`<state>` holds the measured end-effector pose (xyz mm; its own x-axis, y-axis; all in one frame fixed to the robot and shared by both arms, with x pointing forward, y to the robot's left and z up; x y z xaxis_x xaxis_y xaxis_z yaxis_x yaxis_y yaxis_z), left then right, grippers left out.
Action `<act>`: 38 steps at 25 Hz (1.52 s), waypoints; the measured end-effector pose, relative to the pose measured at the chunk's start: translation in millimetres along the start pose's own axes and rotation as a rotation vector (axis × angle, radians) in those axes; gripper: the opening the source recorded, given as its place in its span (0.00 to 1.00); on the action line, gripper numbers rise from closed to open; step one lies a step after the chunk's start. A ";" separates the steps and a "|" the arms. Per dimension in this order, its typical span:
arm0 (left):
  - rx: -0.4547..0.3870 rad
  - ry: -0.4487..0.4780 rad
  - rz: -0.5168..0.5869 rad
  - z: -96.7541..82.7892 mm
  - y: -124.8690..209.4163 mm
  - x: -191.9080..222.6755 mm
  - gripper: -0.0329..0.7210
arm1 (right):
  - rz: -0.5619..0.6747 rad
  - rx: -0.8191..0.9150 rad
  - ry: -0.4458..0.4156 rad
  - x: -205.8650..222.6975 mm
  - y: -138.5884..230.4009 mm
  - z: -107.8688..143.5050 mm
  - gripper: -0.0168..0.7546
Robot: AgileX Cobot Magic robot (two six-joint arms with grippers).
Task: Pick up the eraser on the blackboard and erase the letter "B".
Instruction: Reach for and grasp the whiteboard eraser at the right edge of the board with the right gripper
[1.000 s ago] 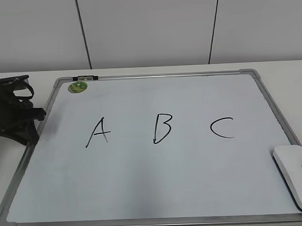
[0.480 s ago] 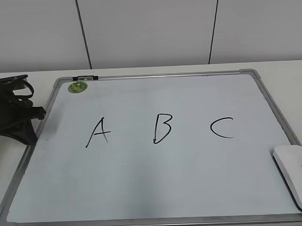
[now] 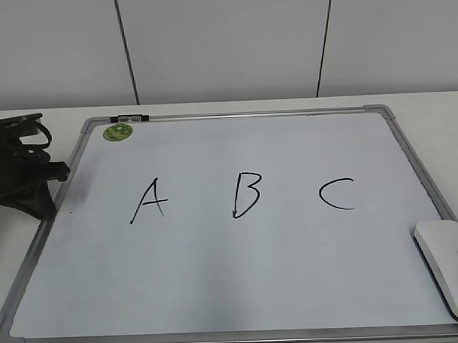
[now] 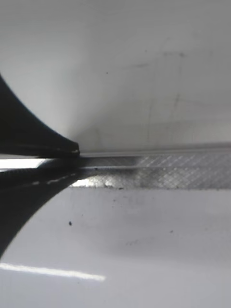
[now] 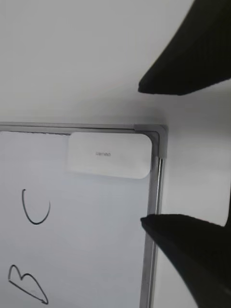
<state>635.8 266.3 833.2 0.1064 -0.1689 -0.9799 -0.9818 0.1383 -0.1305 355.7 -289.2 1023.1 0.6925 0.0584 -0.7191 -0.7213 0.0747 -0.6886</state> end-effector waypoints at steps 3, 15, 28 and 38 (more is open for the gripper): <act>0.000 0.000 0.001 0.0 -0.3 0.1 0.06 | 0.112 0.008 -0.010 22.7 -8.9 2.1 0.79; -0.001 0.003 0.002 -0.3 0.0 0.1 0.06 | 0.458 0.021 -0.003 103.8 -18.1 0.1 0.79; -0.002 0.003 0.003 -0.4 0.1 0.1 0.06 | 0.548 -0.001 0.006 172.9 -15.1 -6.1 0.88; -0.002 0.003 0.003 -0.4 0.1 0.1 0.06 | 0.594 0.008 0.017 208.1 -2.7 -10.2 0.88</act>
<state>635.7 265.9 833.1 0.1031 -0.1712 -0.9798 -0.9823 0.1370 -0.1273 501.6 -287.4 874.4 0.1699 0.0769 -0.9825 -0.9851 0.0417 -0.1671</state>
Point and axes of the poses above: a point on each arm's last joint axis where the gripper is mounted, x pointing out along that axis toward the gripper, z along the wrist's bending axis when the last joint is at zero, y = z × x, the point moved 7 cm from there along x, pointing out along that axis toward the gripper, and after that the axes turned 9 degrees about x, right-handed, at the moved point
